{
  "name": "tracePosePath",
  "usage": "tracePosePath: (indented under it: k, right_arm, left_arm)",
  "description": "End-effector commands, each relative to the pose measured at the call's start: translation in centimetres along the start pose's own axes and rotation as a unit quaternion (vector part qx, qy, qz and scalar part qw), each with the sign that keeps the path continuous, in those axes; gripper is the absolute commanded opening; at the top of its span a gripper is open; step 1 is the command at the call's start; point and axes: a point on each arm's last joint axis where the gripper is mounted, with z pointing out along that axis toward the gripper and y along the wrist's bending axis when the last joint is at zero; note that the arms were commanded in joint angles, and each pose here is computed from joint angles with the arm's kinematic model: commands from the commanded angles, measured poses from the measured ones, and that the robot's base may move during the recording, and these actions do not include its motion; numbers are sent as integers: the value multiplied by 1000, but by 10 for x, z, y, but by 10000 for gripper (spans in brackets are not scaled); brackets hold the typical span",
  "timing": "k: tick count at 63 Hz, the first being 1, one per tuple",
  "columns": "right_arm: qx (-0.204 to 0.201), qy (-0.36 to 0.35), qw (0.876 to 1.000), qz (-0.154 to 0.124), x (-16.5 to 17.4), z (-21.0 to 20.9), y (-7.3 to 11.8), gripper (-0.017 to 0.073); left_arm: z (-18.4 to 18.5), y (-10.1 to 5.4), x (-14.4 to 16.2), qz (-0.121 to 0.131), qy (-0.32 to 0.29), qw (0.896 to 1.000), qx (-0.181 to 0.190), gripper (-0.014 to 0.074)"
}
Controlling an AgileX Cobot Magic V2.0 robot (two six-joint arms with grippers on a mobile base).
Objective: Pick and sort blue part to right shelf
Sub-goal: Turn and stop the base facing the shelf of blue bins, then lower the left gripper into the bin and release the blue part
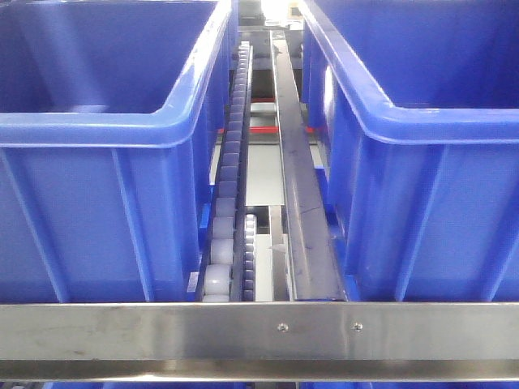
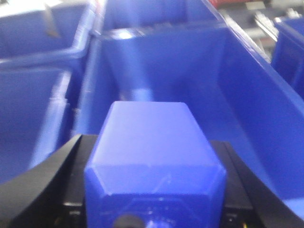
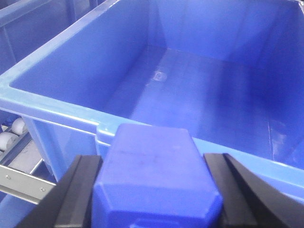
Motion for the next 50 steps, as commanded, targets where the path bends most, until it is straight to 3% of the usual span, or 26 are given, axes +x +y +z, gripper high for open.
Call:
tracePosePath:
  k: [1, 9, 31, 37, 50]
  right_arm:
    - [-5, -58, 998, -10, -17, -4, 0, 197]
    - [-5, -58, 998, -10, -17, -4, 0, 197]
    - [-5, -58, 998, -10, -17, -4, 0, 197]
    - [-5, -58, 998, -10, -17, -4, 0, 197]
    - [-4, -58, 998, -13, -17, -4, 0, 197]
  left_arm:
    - [26, -3, -34, -21, -14, 999, 19, 314]
    - [71, -7, -49, -40, 40, 998, 31, 314]
    - [219, -12, -48, -40, 190, 980, 31, 314]
    - [262, -14, -35, -39, 253, 966, 32, 314]
    - [336, -19, 5, -41, 391, 919, 37, 314]
